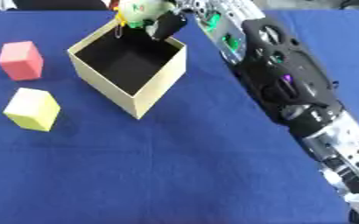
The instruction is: Pick up objects on the table and place them in the box.
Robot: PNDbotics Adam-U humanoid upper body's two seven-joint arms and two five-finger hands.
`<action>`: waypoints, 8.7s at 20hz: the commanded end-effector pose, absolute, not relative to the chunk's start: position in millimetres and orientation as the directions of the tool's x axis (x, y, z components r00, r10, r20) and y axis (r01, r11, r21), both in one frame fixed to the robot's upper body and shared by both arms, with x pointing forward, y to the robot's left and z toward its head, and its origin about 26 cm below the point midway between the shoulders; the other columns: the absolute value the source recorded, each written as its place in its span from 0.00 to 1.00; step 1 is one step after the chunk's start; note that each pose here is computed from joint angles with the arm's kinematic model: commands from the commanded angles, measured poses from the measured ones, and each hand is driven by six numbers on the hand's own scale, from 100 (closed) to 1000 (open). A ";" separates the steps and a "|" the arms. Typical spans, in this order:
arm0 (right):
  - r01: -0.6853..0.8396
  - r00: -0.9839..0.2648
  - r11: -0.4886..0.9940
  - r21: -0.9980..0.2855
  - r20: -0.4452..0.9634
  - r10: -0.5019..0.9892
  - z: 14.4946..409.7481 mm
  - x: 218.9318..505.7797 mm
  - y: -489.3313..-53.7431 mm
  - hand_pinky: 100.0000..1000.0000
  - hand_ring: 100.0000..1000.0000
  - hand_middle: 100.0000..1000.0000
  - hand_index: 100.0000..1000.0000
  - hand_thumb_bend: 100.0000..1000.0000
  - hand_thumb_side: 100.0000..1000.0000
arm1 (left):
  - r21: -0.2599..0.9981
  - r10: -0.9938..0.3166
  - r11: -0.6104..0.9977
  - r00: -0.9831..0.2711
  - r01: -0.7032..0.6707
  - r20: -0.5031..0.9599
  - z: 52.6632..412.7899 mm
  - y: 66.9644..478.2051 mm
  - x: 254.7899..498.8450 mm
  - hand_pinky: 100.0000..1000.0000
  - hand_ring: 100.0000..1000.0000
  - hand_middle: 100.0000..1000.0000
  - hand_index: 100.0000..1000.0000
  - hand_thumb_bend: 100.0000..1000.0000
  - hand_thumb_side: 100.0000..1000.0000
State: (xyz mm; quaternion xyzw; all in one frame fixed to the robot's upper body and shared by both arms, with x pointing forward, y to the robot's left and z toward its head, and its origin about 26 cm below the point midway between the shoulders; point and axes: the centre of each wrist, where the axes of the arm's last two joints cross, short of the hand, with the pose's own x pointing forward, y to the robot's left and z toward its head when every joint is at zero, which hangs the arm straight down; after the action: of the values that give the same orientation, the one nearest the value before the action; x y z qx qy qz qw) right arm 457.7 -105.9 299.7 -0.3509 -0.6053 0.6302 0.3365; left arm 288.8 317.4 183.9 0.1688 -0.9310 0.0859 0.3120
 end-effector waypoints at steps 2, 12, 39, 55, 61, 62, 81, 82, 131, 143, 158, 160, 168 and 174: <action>0.022 -0.547 -0.061 -0.998 -0.063 0.835 308.1 458.3 -96.7 0.90 0.95 0.88 0.90 0.00 0.32 | -0.053 -0.260 0.933 -0.770 -0.355 0.583 192.7 316.1 287.3 0.69 0.62 0.62 0.74 0.15 0.98; 0.012 -0.568 -0.128 -0.992 -0.113 0.815 302.6 458.9 -84.8 0.95 1.00 0.98 0.99 0.14 0.48 | -0.053 -0.258 0.934 -0.770 -0.353 0.584 192.8 315.9 287.4 0.69 0.62 0.62 0.75 0.15 0.98; 0.281 -0.463 0.031 -0.959 -0.107 0.880 360.0 433.0 -139.4 0.93 0.98 0.95 0.97 0.00 0.65 | -0.036 -0.275 0.932 -0.768 -0.361 0.579 194.1 318.3 286.7 0.69 0.63 0.62 0.75 0.14 0.98; 0.534 -0.438 0.411 -0.739 0.174 0.882 386.7 370.9 -225.3 0.86 0.90 0.83 0.96 0.00 0.84 | 0.542 -0.608 0.756 -0.702 -0.368 0.371 232.2 334.9 284.3 0.74 0.76 0.77 0.86 0.34 0.81; 0.587 -0.443 0.469 -0.660 0.224 0.868 380.2 349.2 -225.4 0.87 0.90 0.83 0.97 0.00 0.84 | 0.771 -0.702 0.559 -0.670 -0.306 0.243 239.0 335.9 297.1 0.77 0.79 0.79 0.88 0.50 0.85; 0.594 -0.441 0.473 -0.651 0.228 0.868 378.9 348.3 -225.4 0.87 0.90 0.83 0.97 0.00 0.84 | 0.802 -0.712 0.521 -0.667 -0.293 0.218 238.8 337.9 300.6 0.77 0.79 0.79 0.88 0.52 0.86; 0.624 -0.490 0.544 -0.561 0.262 0.831 361.8 360.0 -214.7 0.87 0.90 0.82 0.96 0.00 0.84 | 0.973 -0.743 -0.168 -0.628 -0.157 -0.230 270.8 377.4 341.3 0.82 0.84 0.79 0.92 0.88 0.85; 0.621 -0.492 0.547 -0.562 0.263 0.830 361.5 359.9 -214.0 0.87 0.90 0.82 0.96 0.00 0.84 | 0.974 -0.740 -0.178 -0.633 -0.141 -0.227 269.7 376.7 343.9 0.83 0.84 0.80 0.93 0.88 0.83; 0.607 -0.530 0.595 -0.527 0.289 0.797 366.0 350.4 -206.8 0.87 0.90 0.82 0.96 0.00 0.86 | 0.869 -0.809 -0.361 -0.577 0.338 -0.112 239.8 369.5 405.2 0.80 0.79 0.63 0.85 0.61 0.60; 0.603 -0.529 0.597 -0.528 0.296 0.796 364.1 350.8 -206.3 0.87 0.90 0.83 0.96 0.00 0.87 | 0.877 -0.812 -0.340 -0.576 0.338 -0.092 241.2 368.5 405.3 0.69 0.69 0.50 0.71 0.28 0.45; 0.610 -0.525 0.593 -0.525 0.292 0.799 359.6 349.0 -205.4 0.88 0.91 0.83 0.96 0.00 0.86 | 0.912 -0.810 -0.309 -0.578 0.269 -0.104 288.6 358.0 398.5 0.68 0.68 0.52 0.71 0.00 0.29; 0.611 -0.526 0.594 -0.523 0.292 0.799 359.5 348.5 -205.1 0.88 0.91 0.83 0.96 0.00 0.86 | 0.930 -0.808 -0.276 -0.583 0.243 -0.087 297.9 353.8 399.0 0.68 0.68 0.51 0.70 0.00 0.29; 0.613 -0.533 0.595 -0.520 0.284 0.797 360.6 346.3 -202.8 0.88 0.91 0.83 0.96 0.00 0.86 | 0.977 -0.808 -0.141 -0.590 0.163 -0.019 327.6 336.4 407.4 0.67 0.66 0.50 0.69 0.00 0.27; 0.613 -0.541 0.599 -0.516 0.278 0.794 362.9 344.5 -200.5 0.88 0.91 0.83 0.96 0.00 0.86 | 0.998 -0.800 -0.021 -0.600 0.059 0.019 348.3 313.4 415.5 0.66 0.65 0.50 0.69 0.00 0.26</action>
State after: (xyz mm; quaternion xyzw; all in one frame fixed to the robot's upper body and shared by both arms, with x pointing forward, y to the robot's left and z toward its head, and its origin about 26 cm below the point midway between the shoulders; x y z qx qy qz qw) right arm 351.6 -200.9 351.4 -0.4061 -0.8526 0.1901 0.2684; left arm 418.4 311.2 334.0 0.2855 -0.6019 -0.6643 0.3389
